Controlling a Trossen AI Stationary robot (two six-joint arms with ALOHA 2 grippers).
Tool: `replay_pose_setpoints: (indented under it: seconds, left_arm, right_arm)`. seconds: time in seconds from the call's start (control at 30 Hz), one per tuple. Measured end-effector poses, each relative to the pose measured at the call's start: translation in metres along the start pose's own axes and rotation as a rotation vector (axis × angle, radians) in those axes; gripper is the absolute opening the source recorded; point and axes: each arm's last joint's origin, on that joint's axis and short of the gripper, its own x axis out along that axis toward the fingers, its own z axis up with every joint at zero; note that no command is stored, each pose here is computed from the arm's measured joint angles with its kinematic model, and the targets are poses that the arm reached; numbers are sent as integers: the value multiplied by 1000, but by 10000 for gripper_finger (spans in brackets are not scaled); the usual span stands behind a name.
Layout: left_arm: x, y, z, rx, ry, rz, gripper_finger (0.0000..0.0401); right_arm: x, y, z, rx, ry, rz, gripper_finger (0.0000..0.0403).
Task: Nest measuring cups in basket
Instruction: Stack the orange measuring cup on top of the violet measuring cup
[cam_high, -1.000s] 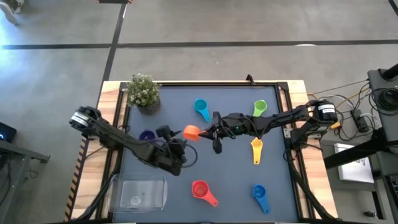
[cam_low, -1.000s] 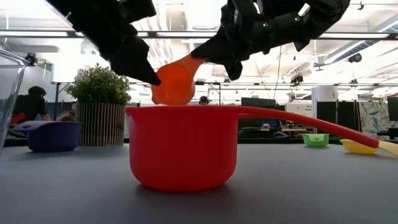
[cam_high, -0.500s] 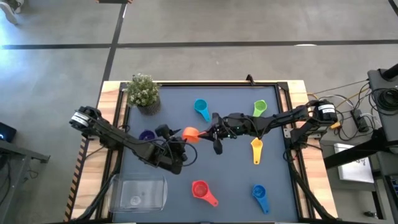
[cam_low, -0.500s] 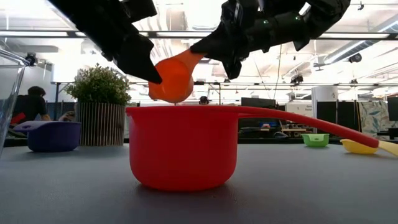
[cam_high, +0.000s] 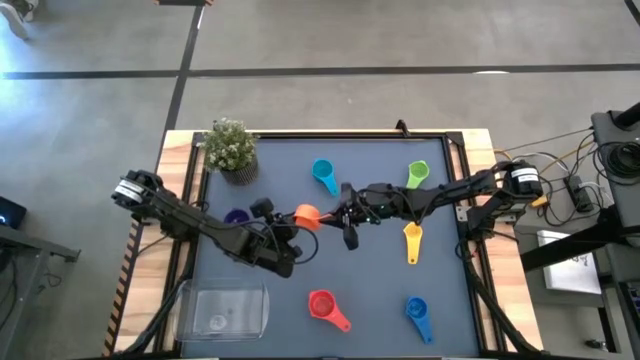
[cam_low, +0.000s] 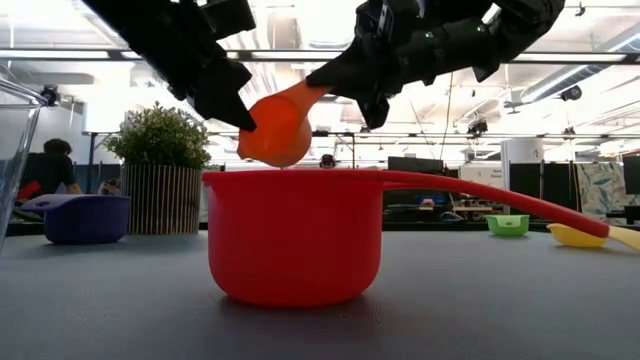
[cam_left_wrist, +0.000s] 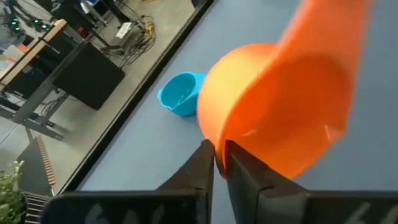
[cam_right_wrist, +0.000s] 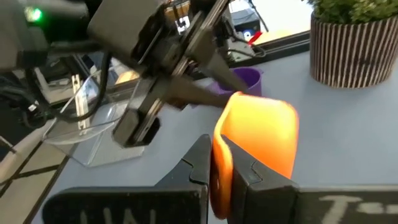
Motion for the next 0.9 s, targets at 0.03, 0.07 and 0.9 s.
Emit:
replay_pose_setpoints:
  seconds: [0.03,0.07,0.9]
  left_arm:
    - [0,0,0,2,1,0,13]
    - [0,0,0,4,2,0,14]
    - [-13,20,-3,-28,183,-157,0]
  right_arm:
    - [0,0,0,0,1,0,9]
    - [0,0,0,1,3,-1,9]
    - [-42,12,26,-94,50,-32,163]
